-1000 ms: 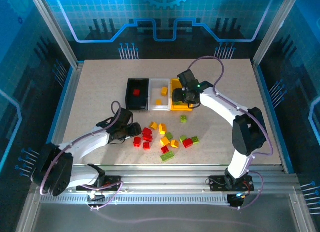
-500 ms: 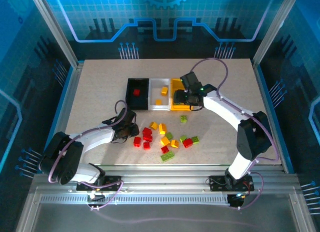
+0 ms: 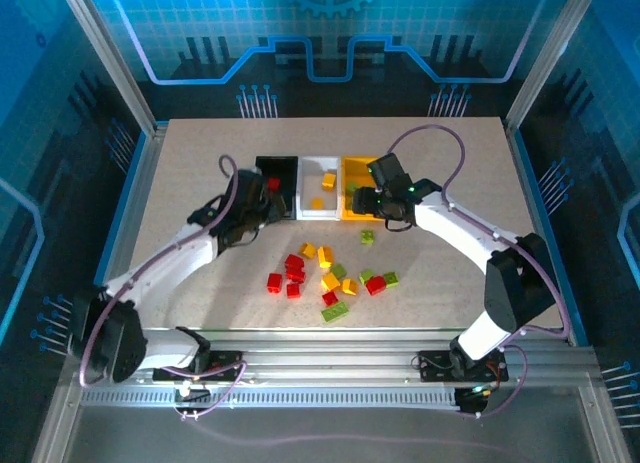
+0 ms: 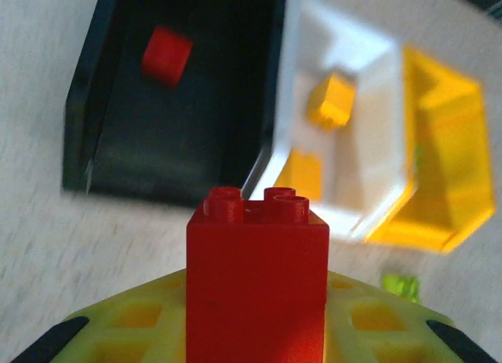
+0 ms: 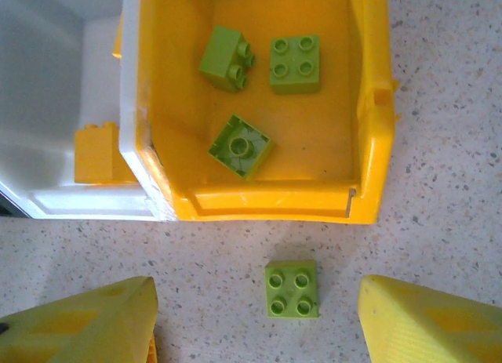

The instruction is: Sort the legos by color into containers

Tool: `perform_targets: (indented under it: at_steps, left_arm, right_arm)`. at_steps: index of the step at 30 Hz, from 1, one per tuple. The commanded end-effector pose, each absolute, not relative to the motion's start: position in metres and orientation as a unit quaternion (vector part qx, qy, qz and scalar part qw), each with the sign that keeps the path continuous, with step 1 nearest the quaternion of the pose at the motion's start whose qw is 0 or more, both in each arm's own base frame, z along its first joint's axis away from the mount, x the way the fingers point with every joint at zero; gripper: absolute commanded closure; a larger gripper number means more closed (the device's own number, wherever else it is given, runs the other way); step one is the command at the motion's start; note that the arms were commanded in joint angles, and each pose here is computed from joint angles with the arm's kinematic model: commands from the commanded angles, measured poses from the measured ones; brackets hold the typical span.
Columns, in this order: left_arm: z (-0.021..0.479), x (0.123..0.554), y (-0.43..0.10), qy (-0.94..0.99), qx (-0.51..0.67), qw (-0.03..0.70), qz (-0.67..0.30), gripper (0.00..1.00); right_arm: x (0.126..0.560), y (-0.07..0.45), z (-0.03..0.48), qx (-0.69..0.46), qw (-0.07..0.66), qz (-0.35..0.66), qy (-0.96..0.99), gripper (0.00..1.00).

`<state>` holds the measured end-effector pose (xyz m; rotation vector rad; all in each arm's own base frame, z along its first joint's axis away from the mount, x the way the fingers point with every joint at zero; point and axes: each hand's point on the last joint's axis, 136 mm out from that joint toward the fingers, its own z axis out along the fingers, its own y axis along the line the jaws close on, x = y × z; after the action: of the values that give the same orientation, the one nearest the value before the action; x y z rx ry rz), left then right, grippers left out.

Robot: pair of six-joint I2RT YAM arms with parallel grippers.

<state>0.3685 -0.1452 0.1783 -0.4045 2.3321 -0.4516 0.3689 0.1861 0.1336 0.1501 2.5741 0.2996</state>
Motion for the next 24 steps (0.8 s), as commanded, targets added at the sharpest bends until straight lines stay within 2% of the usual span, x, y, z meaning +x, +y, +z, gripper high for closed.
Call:
perform_targets:
  at_steps: [1,7,12,14,18,21,24]
  left_arm:
    - [0.169,0.409,-0.135,0.909,-0.167,0.362,-0.122,0.69]
    - [0.139,0.466,-0.128,0.921,-0.188,0.336,-0.063,0.7]
    - [0.111,0.48,-0.124,0.931,-0.196,0.306,-0.042,0.68]
    - [0.106,0.481,-0.126,0.933,-0.195,0.299,-0.044,0.63]
    - [0.111,0.479,-0.132,0.932,-0.196,0.298,-0.062,0.43]
    - [0.132,0.473,-0.137,0.924,-0.197,0.314,-0.094,0.3]
    - [0.153,0.454,-0.145,0.917,-0.188,0.327,-0.127,0.22]
  right_arm:
    - [0.364,0.183,0.136,0.068,0.27,0.118,0.953,0.3]
    - [0.352,0.176,0.142,0.077,0.273,0.128,0.95,0.3]
    - [0.342,0.172,0.147,0.077,0.276,0.137,0.948,0.3]
    - [0.338,0.17,0.149,0.079,0.277,0.139,0.947,0.3]
    - [0.333,0.167,0.152,0.081,0.282,0.145,0.945,0.29]
    - [0.331,0.166,0.154,0.082,0.283,0.146,0.944,0.29]
    - [0.331,0.164,0.155,0.083,0.285,0.147,0.944,0.28]
